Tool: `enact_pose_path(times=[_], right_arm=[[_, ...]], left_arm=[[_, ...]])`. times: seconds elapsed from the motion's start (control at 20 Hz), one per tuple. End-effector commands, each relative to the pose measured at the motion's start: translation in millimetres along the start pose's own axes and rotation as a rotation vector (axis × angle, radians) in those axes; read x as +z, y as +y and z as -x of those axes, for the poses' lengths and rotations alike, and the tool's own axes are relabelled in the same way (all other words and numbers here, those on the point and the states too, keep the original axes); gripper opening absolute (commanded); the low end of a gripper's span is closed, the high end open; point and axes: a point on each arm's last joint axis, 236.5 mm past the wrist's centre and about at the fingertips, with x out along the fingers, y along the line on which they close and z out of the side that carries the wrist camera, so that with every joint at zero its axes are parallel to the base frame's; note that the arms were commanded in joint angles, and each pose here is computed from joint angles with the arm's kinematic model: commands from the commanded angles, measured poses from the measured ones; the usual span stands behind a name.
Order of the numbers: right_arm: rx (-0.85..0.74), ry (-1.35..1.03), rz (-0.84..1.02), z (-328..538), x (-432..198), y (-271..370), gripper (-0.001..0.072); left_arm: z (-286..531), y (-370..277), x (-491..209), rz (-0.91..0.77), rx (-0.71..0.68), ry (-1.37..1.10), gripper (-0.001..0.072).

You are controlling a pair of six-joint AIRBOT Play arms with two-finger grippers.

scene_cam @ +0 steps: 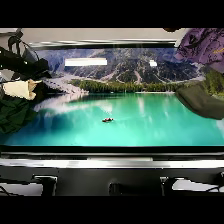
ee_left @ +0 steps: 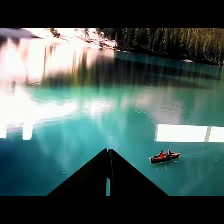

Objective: Fold the clothes and pants, and hang the long-sleeved shirts on hangers.

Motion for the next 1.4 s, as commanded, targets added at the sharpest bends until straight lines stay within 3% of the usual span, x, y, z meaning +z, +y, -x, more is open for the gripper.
enact_pose_path(times=[0.0,0.55,0.9,0.95,1.0,1.05,1.1,1.2,1.35], right_arm=[[-0.188,0.0,-0.046,-4.5,-32.5,-70.1,0.0027],[-0.54,0.073,0.017,-2.6,-104.5,-192.2,0.0029],[-0.57,0.049,0.049,-7.7,-101.2,-202.5,0.0029],[-0.564,0.04,0.052,-8.4,-98.9,-201.3,0.0056],[-0.557,0.032,0.054,-9.4,-97.1,-199.9,0.0201],[-0.547,0.026,0.067,-10.7,-94.9,-197.8,0.0437],[-0.516,0.008,0.103,-11.7,-87.8,-190.0,0.0554],[-0.373,-0.094,0.157,-3.1,-53.5,-146.3,0.054],[0.007,-0.269,0.248,34.9,-7.2,-27.5,0.0438]], left_arm=[[-0.5,0.3,-0.2,0.0,0.0,0.002,0.0016],[-1.8,-3.8,-1.9,-0.007,-0.004,0.006,0.0016],[-4.1,-12.5,-5.2,-0.024,-0.01,0.013,0.0016],[-4.4,-13.5,-5.6,-0.026,-0.011,0.014,0.0016],[-4.5,-14.2,-5.7,-0.028,-0.012,0.014,0.0016],[-5.2,-14.3,-5.9,-0.028,-0.012,0.015,0.0016],[-5.3,-14.3,-5.9,-0.028,-0.012,0.016,0.0016],[-5.6,-13.7,-4.7,-0.027,-0.011,0.012,0.0016],[-5.5,-14.0,-1.3,-0.03,-0.014,-0.003,0.0016]])
